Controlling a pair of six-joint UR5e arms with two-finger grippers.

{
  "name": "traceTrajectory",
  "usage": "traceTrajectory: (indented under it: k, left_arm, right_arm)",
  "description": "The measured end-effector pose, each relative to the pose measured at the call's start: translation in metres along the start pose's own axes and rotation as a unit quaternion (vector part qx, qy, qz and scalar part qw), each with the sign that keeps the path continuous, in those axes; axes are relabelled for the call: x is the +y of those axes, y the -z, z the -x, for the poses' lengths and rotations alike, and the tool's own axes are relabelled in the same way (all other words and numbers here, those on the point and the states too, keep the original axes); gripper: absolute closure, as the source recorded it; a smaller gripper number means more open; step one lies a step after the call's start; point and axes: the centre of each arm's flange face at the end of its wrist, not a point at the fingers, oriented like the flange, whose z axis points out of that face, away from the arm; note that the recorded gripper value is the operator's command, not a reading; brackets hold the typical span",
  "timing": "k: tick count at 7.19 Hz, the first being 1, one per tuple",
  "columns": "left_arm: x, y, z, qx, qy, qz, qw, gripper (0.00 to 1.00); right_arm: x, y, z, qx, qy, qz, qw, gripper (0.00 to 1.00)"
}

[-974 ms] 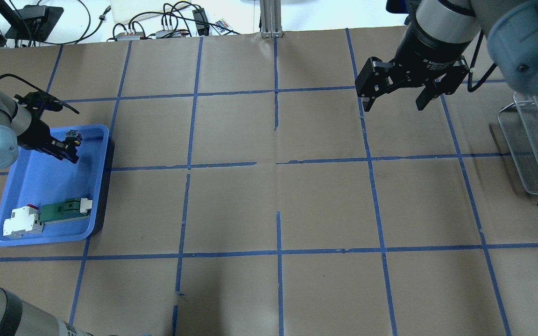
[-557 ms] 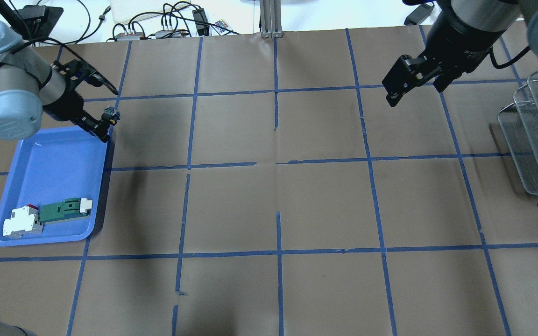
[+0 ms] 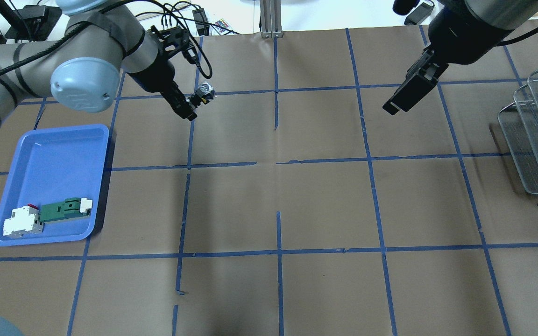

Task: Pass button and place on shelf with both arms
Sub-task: 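Carry the button toward the right gripper while the right gripper moves to meet it, then close the right gripper on the button held by the left gripper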

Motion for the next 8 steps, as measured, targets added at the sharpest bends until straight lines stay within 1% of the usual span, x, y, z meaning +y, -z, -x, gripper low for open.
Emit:
traceTrajectory:
  k: [1, 2, 3, 4, 5, 6, 7, 8]
  left_arm:
    - [-0.027, -0.002, -0.020, 0.019, -0.049, -0.037, 0.9980, 1.00]
    - [-0.054, 0.001, -0.038, 0.034, -0.102, -0.079, 0.9910, 1.00]
    - [-0.081, 0.009, -0.057, 0.042, -0.162, -0.120, 0.9786, 1.00]
    - [-0.106, 0.018, -0.080, 0.048, -0.206, -0.154, 0.9651, 1.00]
    - [-0.127, 0.027, -0.099, 0.052, -0.235, -0.186, 0.9527, 1.00]
    - [-0.144, 0.037, -0.116, 0.050, -0.259, -0.208, 0.9420, 1.00]
    - [-0.158, 0.042, -0.134, 0.052, -0.277, -0.222, 0.9333, 1.00]
    - [-0.170, 0.047, -0.151, 0.055, -0.293, -0.235, 0.9252, 1.00]
  right_arm:
    - [0.001, -0.003, 0.003, -0.022, 0.032, 0.000, 0.9993, 0.00]
    - [0.002, -0.008, 0.005, -0.049, 0.079, -0.009, 0.9957, 0.00]
    - [0.006, -0.011, 0.000, -0.062, 0.120, -0.018, 0.9907, 0.00]
    - [0.011, -0.010, -0.009, -0.067, 0.165, -0.035, 0.9834, 0.00]
    - [0.015, -0.007, -0.014, -0.068, 0.214, -0.061, 0.9725, 0.01]
    - [0.018, -0.006, -0.018, -0.068, 0.262, -0.078, 0.9595, 0.02]
    - [0.023, -0.006, -0.022, -0.070, 0.301, -0.086, 0.9471, 0.03]
    - [0.028, -0.002, -0.023, -0.073, 0.325, -0.093, 0.9383, 0.07]
